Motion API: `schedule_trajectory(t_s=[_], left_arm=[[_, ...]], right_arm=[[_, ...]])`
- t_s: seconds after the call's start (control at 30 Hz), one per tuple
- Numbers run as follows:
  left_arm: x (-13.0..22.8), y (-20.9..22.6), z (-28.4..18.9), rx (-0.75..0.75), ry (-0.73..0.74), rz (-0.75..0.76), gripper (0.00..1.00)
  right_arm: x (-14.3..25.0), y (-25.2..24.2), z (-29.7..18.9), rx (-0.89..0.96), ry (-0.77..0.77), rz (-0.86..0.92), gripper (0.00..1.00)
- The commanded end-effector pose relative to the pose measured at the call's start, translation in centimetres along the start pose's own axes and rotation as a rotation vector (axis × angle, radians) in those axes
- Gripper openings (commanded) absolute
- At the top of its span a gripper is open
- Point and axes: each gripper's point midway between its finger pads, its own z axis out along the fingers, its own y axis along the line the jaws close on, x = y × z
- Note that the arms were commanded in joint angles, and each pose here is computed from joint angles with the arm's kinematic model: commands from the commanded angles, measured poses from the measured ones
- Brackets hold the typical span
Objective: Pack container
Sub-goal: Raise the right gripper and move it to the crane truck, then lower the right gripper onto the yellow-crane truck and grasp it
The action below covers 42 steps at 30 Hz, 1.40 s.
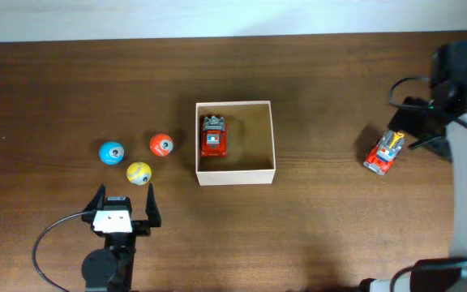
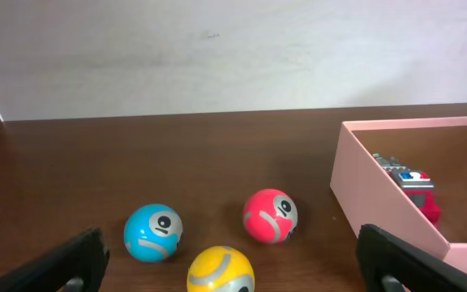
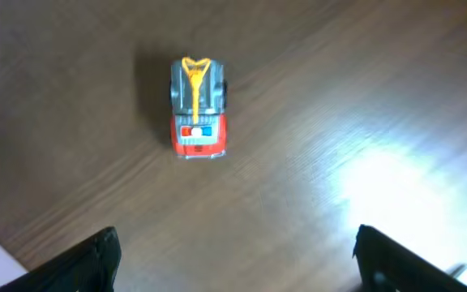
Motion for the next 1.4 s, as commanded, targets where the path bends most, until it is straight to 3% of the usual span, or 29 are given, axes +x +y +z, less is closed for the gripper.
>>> schedule_trajectory(t_s=[0.0,0.47,1.03,1.37], left_arm=[[0.0,0.2,0.0,-0.009,-0.004,0.015,0.99],[0.0,0.2,0.0,-0.009,-0.004,0.015,0.99],[0.0,0.2,0.0,-0.009,-0.004,0.015,0.99],[0.0,0.2,0.0,-0.009,-0.004,0.015,0.99]], right_arm=[[1.5,0.4,3.1,-0.014,0.047,0.082,0.87],[3.7,1.5,13.0,-0.024,0.023,0.153,0.97],[0.6,2.0,14.5,-0.017,-0.129,0.056,0.97],[1.5,2.5,18.9,0.02,-0.059,0.008,0.97]])
